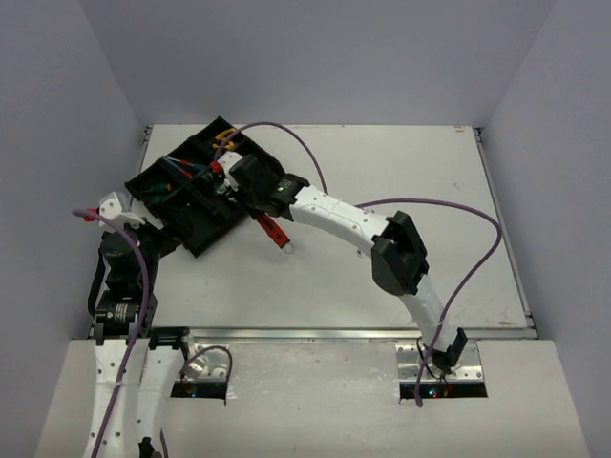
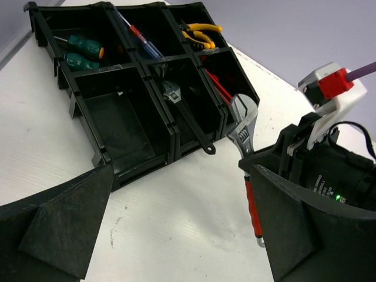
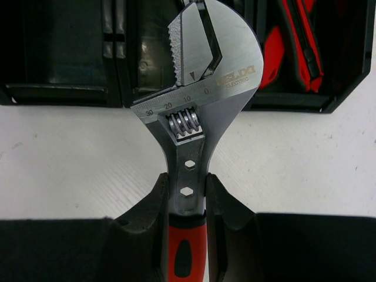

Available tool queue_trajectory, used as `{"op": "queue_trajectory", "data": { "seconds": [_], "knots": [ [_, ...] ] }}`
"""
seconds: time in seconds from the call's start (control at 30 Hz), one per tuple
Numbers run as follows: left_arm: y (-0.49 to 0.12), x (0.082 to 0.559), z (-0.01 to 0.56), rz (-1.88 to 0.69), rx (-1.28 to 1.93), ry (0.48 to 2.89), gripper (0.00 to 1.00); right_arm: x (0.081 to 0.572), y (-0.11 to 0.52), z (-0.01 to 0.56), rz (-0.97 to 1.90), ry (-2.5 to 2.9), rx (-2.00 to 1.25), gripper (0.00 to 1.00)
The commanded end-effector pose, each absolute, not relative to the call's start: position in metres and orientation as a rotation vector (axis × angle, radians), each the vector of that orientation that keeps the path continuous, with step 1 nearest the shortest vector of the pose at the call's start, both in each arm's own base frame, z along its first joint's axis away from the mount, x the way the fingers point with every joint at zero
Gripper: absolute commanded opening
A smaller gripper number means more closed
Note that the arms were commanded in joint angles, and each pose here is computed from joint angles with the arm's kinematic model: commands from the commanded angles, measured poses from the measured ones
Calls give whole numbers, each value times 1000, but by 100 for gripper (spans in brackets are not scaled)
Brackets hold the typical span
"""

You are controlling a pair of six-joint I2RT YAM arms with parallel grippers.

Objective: Sort the tools into containers

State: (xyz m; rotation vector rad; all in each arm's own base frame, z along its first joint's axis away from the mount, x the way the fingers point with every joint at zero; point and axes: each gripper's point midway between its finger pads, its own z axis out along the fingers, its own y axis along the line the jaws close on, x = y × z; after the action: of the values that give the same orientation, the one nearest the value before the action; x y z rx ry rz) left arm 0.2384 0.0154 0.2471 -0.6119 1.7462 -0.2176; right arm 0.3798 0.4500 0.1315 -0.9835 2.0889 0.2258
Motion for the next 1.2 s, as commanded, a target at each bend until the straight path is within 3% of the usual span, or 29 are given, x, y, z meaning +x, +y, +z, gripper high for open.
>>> {"op": "queue_trajectory", "data": {
  "seconds": [0.0,0.7,1.17],
  "knots": [
    [15,240,264,-229,-593,1689,100,417,496,213,374,1807,-880,0],
    [11,240,264,-239,-576,1697,100,459,535,209,421,1598,-900,0],
    [6,243,262,-253,-565,1719,100,431,508,275,496,1613,-816,0]
  ]
}}
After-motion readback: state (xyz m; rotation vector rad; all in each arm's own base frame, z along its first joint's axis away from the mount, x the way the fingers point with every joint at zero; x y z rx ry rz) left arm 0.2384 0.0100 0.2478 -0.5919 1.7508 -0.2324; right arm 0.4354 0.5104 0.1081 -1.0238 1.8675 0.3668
